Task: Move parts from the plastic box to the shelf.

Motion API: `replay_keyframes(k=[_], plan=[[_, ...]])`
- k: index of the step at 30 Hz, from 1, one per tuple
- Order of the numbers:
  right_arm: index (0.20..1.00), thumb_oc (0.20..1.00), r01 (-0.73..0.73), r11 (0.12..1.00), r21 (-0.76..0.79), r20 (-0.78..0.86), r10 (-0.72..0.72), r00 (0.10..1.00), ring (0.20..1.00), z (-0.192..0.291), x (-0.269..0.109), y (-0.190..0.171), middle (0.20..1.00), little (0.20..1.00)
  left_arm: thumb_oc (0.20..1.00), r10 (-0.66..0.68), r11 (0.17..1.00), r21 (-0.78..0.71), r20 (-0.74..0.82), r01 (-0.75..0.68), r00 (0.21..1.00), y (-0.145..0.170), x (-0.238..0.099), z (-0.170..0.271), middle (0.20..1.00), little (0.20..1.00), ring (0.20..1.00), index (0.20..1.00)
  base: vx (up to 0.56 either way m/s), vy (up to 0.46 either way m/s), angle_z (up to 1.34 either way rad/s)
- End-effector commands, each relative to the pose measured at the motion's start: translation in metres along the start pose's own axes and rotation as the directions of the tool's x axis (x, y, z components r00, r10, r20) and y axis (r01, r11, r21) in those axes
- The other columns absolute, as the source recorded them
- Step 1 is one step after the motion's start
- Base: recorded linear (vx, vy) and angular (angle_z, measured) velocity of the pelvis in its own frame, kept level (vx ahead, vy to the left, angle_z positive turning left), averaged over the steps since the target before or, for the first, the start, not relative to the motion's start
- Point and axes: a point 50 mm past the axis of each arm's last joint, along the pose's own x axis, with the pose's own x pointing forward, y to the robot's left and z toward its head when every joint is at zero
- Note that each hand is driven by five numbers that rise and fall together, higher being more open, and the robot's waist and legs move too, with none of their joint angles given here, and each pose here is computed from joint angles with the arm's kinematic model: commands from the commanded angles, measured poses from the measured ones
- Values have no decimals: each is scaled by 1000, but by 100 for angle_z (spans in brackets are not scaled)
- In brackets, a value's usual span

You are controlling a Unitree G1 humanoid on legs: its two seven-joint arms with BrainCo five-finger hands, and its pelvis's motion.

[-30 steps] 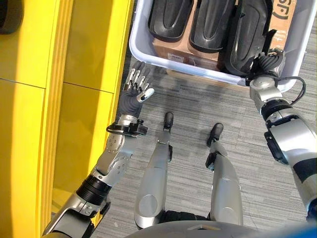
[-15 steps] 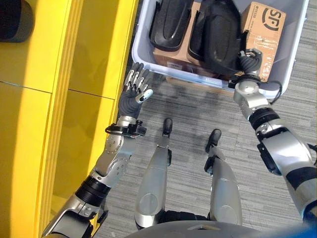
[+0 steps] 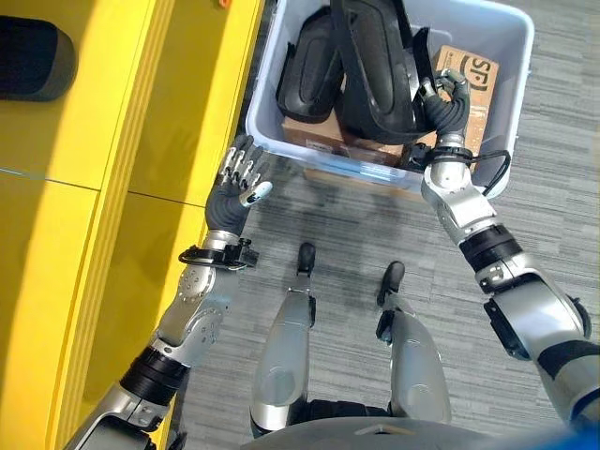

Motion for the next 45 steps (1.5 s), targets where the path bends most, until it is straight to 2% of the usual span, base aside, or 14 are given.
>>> replay_keyframes(k=[1,8,19,31,39,45], plan=[[200,200,-4,999,52,138,-3,990,200,18,-5,-4,200,200,1000,-55,998,34,48,54,997,-3,-11,14,1000,1000,1000,1000,0,-46,-5],[200,200,-90,990,105,174,70,982,200,17,-28,-1,200,200,1000,-20,998,54,12,19,1000,8,-20,10,1000,1000,1000,1000,3,-52,-6],[200,200,-237,954,186,170,207,964,200,7,-75,-1,200,200,1000,106,991,86,-87,-98,991,31,-45,-8,1000,1000,1000,1000,11,-79,-2],[200,200,-296,927,229,174,261,950,200,9,-78,10,200,200,1000,222,972,111,-177,-205,959,47,-75,-23,1000,1000,1000,1000,-42,-186,18],[200,200,-281,937,207,139,256,957,200,1,-81,1,200,200,1000,221,974,99,-186,-206,957,44,-70,-32,1000,1000,1000,1000,-58,-14,72],[200,200,-242,952,185,109,225,968,200,-5,-81,-11,200,200,1000,202,979,70,-172,-192,964,37,-64,-34,1000,1000,1000,1000,44,241,69]])
